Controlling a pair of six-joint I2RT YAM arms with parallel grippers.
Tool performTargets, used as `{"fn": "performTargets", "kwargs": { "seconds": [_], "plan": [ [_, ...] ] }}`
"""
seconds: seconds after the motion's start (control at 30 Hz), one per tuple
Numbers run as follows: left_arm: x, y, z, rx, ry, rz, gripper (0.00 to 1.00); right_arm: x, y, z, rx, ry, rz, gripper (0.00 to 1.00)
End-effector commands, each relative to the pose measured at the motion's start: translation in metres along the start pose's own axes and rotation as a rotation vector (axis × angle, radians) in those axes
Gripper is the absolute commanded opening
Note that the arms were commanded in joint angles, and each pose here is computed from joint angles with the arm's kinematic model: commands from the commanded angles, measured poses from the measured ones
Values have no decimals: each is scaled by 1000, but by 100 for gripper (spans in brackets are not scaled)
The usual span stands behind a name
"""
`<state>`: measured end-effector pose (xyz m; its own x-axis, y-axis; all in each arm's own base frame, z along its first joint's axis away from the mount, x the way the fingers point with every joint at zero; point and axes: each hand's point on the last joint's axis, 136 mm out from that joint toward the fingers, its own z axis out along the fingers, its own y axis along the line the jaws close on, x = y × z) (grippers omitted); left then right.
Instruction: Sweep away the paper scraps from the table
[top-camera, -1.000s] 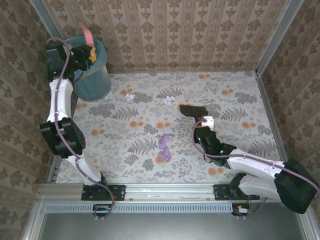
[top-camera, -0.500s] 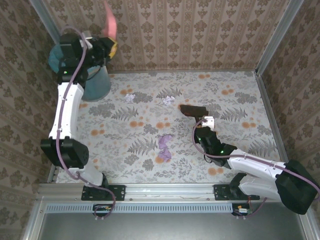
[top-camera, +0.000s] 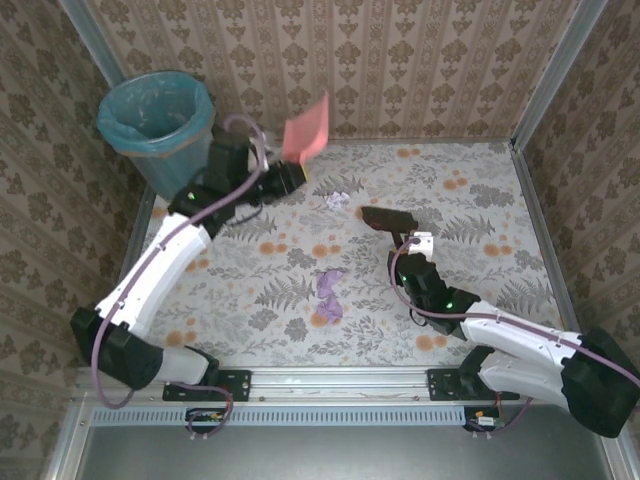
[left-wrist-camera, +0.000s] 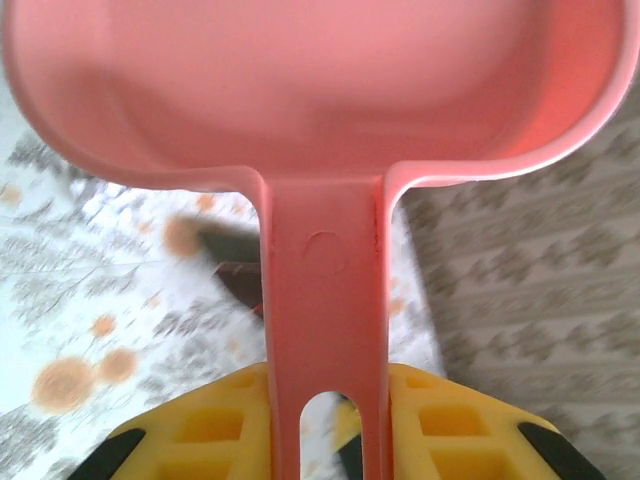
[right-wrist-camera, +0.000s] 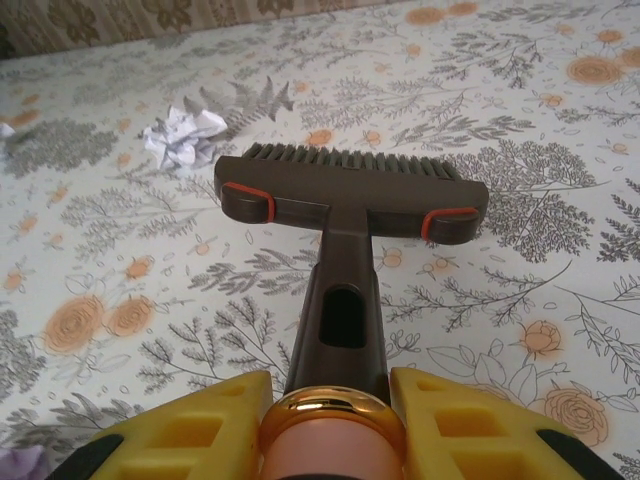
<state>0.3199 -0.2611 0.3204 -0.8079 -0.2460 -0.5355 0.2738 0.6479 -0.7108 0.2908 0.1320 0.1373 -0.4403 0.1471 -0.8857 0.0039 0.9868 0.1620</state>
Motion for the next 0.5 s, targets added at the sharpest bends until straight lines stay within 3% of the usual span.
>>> {"fn": "performTargets", "kwargs": {
  "seconds": [0.0,0.17,0.47],
  "plan": [
    [32,33,-4,-157,-51,182,0,-14,-9,-6,26,-66,61,0],
    [76,87,-15,-310,-31,257,0,-22,-10,-14,8,-88,92,0],
    [119,165,-30,-477,-73,310,0,-55,-9,-52,-106,-167,207,0]
  ]
}}
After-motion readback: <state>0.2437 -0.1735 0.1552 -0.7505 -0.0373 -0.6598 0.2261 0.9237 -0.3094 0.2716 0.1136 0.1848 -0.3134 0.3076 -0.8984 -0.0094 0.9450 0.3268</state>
